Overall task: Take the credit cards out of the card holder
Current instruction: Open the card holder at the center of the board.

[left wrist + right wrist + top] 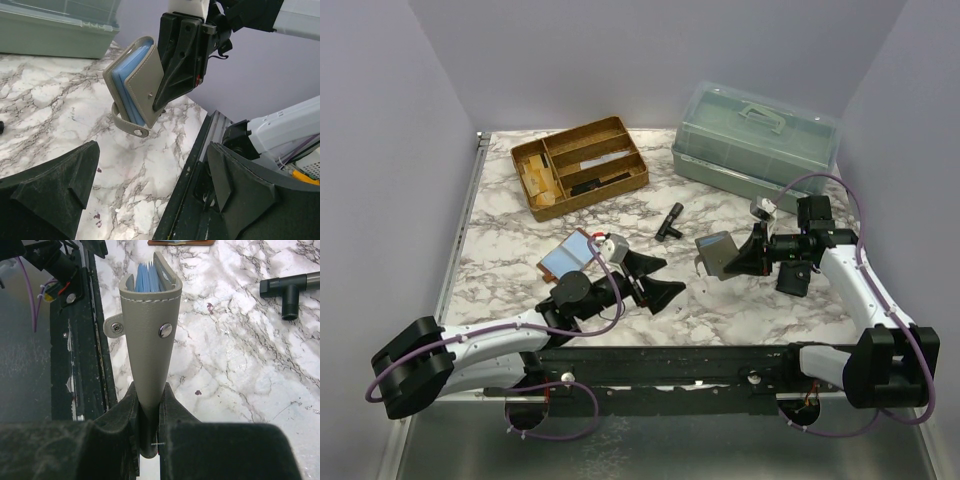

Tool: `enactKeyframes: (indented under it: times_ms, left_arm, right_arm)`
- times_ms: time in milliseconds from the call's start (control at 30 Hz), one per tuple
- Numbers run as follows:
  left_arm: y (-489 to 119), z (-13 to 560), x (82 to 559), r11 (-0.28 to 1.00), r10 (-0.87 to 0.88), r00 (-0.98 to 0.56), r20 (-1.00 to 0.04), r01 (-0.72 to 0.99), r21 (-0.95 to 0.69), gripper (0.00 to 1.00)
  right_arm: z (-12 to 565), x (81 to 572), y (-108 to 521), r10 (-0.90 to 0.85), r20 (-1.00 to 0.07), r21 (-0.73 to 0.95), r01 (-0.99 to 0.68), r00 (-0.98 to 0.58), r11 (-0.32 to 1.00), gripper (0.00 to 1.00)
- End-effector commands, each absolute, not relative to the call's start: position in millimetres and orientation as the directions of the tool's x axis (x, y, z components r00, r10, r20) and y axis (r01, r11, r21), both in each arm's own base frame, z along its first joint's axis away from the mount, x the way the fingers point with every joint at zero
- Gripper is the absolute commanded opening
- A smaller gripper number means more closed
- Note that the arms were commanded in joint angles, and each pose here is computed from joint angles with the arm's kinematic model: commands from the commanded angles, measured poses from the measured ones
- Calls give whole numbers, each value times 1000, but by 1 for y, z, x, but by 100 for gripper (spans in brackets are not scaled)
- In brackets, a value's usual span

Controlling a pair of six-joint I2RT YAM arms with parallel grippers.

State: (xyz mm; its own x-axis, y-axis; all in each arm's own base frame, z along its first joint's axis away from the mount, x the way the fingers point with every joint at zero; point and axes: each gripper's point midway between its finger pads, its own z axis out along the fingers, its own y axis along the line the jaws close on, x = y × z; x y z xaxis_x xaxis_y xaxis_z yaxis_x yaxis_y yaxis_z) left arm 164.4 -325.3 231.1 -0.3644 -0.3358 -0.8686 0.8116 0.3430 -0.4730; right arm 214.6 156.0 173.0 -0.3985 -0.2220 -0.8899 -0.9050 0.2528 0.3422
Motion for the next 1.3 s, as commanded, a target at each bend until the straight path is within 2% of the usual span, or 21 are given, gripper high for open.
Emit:
enactKeyframes:
  times_ms: [0, 200, 600, 1267]
  left_arm:
    - [-322, 239, 161, 318, -355, -292, -888, 856, -408, 97]
    - [-316, 243, 157, 293, -412, -244, -878, 877, -381, 98]
    - [-323, 238, 160, 258, -445, -263, -856, 878, -404, 99]
    - [-333, 232, 167, 250, -418, -254, -872, 891, -379, 98]
  right_arm:
    - [188, 213, 160, -192, -912, 326, -924, -364, 202, 0]
    - [188, 212, 161, -188, -911, 333, -923, -368, 193, 0]
    - [188, 211, 162, -184, -911, 337, -924, -369, 179, 0]
    - [191, 210, 162, -183, -916, 327, -928, -358, 176, 0]
